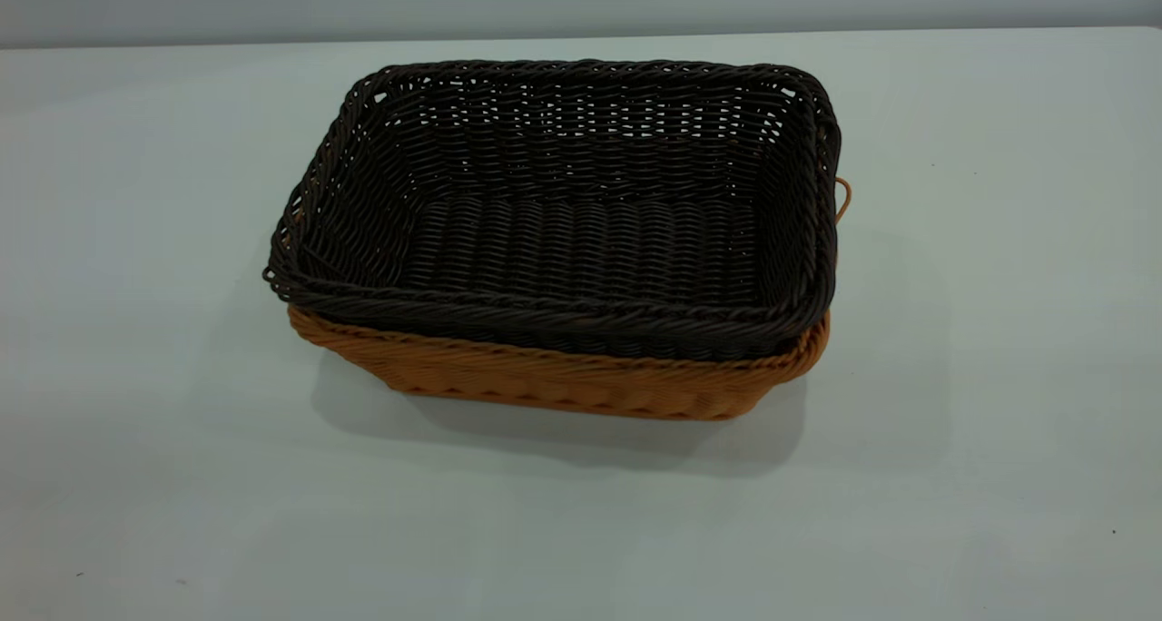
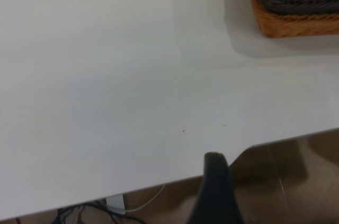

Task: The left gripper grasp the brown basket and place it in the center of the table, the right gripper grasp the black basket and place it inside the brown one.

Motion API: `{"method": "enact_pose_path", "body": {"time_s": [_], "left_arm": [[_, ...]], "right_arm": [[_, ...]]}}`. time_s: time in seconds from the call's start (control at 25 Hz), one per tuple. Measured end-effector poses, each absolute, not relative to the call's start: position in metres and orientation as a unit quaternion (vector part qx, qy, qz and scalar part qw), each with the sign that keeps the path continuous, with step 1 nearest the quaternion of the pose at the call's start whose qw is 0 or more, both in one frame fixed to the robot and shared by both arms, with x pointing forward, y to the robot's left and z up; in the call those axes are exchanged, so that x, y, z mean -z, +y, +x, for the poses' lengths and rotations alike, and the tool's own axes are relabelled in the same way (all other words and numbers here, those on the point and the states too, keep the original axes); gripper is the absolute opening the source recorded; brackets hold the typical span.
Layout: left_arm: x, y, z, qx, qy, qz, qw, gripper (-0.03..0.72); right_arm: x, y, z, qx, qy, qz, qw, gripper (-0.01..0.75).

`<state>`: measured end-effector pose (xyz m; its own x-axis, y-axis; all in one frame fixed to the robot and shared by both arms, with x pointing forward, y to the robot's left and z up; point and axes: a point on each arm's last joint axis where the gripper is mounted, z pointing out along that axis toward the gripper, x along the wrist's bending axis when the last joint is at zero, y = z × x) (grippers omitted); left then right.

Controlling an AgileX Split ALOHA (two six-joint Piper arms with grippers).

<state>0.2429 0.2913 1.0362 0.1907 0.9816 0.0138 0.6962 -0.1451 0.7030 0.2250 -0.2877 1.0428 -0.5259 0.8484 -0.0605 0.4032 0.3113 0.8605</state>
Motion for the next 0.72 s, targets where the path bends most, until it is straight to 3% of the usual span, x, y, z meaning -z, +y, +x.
{"method": "enact_pose_path", "body": {"time_s": [0.72], "left_arm": [[-1.035,0.303,0.223,-0.315,0.625,0.642,0.312,0.519]], "right_arm": [[-1.043,-0.288,0.225,-0.421,0.765,0.409,0.265,0.572]]}}
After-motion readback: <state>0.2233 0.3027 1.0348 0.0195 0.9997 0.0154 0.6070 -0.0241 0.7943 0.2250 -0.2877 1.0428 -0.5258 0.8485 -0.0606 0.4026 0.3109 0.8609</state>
